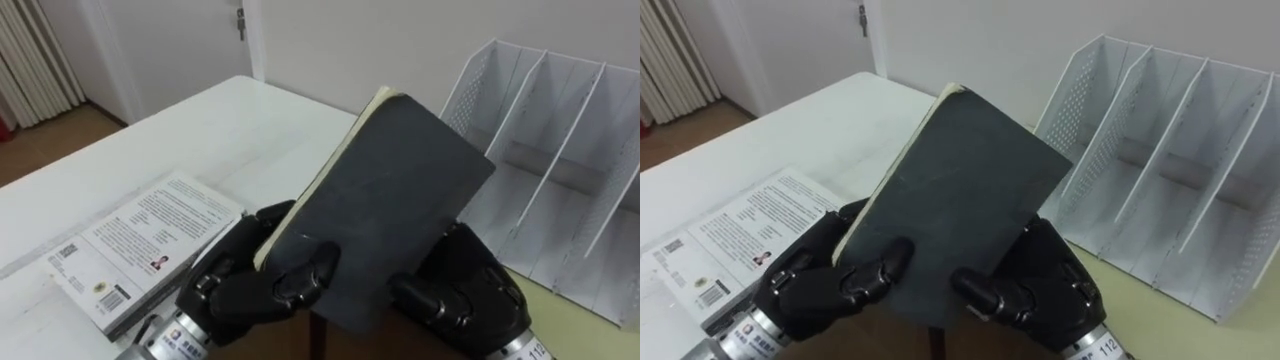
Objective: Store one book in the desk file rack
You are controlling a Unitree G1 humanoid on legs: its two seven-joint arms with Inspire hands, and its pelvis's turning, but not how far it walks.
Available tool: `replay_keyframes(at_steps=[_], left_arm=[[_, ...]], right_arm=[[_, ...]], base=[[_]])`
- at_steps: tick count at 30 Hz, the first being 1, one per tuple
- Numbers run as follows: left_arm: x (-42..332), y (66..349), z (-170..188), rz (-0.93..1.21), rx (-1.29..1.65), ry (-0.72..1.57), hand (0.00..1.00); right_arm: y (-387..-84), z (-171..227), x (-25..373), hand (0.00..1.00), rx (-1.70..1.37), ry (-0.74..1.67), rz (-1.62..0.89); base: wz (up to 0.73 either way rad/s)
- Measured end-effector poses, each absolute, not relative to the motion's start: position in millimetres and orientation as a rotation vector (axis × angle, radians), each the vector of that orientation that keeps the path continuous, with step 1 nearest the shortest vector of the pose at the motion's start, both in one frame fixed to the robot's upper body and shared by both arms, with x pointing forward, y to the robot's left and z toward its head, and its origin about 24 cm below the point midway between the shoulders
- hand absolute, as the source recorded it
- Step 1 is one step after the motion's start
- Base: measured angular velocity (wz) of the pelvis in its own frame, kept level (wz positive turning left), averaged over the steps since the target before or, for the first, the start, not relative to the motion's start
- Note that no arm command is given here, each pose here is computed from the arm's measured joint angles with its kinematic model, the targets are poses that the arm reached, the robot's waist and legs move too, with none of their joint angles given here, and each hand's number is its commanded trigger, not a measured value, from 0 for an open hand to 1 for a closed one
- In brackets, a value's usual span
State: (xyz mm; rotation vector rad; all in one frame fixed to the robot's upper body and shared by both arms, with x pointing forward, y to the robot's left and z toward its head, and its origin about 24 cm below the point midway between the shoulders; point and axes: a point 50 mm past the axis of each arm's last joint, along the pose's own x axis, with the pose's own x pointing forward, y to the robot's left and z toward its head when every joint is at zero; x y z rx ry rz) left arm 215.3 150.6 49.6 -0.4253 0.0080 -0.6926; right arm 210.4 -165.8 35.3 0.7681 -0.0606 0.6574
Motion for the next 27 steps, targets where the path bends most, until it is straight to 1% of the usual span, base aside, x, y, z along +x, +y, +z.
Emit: replay_keyframes(at_steps=[7, 16, 19, 27], left_arm=[[214, 152, 46, -0.722, -0.449, 0.018, 1.00], [212, 154, 38, -0.762, -0.480, 0.044, 1.00], [211, 160, 31, -0.763, -0.487, 0.075, 1.00], [211, 168, 29, -0.766, -0.465, 0.088, 1.00]], right_arm=[[-166, 38, 211, 0.00, 0.766, -0.064, 0.668], [-166, 44, 211, 0.00, 0.767, -0.091, 0.690], [-166, 43, 210, 0.00, 0.768, -0.091, 0.694], [-168, 45, 210, 0.00, 0.766, -0.095, 0.708]], base=[[-0.11], [0.00], [0.00], [0.00]])
